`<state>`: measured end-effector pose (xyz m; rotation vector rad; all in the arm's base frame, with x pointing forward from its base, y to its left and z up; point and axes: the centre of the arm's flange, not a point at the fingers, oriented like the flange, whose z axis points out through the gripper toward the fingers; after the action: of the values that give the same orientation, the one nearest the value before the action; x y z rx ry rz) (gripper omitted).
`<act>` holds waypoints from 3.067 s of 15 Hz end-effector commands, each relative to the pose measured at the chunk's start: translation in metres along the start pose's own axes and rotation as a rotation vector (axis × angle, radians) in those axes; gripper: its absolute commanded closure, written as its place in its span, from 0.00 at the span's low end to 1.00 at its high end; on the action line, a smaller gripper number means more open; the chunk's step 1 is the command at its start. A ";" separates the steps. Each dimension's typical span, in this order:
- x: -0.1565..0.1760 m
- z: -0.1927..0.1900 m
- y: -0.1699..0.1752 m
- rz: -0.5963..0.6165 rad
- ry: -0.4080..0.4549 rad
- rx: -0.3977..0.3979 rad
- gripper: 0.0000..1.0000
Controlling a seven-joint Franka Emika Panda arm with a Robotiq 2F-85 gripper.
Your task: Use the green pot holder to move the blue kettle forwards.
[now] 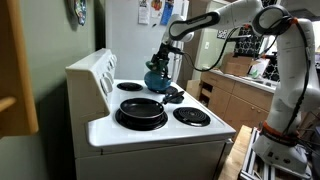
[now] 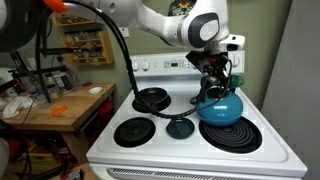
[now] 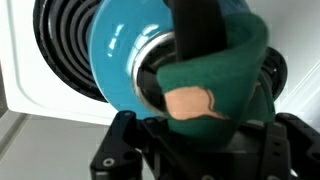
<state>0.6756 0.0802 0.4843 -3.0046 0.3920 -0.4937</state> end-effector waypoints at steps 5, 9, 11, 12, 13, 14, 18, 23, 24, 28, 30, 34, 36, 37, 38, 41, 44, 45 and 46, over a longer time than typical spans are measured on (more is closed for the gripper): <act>-0.007 -0.002 0.022 0.025 0.020 0.001 1.00; -0.009 0.013 0.020 0.021 -0.001 -0.005 1.00; -0.007 0.015 0.029 0.040 -0.001 -0.025 1.00; -0.006 0.016 0.034 0.043 -0.007 -0.035 1.00; -0.004 0.019 0.041 0.053 -0.011 -0.045 1.00; -0.001 0.019 0.048 0.063 -0.009 -0.050 1.00; 0.009 0.020 0.063 0.085 0.004 -0.050 1.00; 0.014 0.014 0.062 0.096 0.003 -0.050 0.60; 0.015 0.009 0.062 0.098 0.012 -0.052 0.52; 0.021 -0.011 0.060 0.104 0.033 -0.072 0.23; 0.023 -0.015 0.057 0.107 0.022 -0.089 0.08; 0.025 -0.020 0.052 0.103 -0.008 -0.108 0.00; 0.024 -0.024 0.050 0.101 -0.019 -0.118 0.00; 0.023 -0.027 0.049 0.102 -0.023 -0.126 0.00; 0.023 -0.028 0.049 0.102 -0.031 -0.134 0.00; 0.022 -0.031 0.047 0.103 -0.050 -0.157 0.00; 0.023 -0.034 0.045 0.105 -0.063 -0.170 0.00; 0.023 -0.035 0.045 0.106 -0.069 -0.171 0.00; 0.023 -0.036 0.044 0.105 -0.072 -0.170 0.00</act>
<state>0.6723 0.0275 0.5179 -3.1068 0.5862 -0.3916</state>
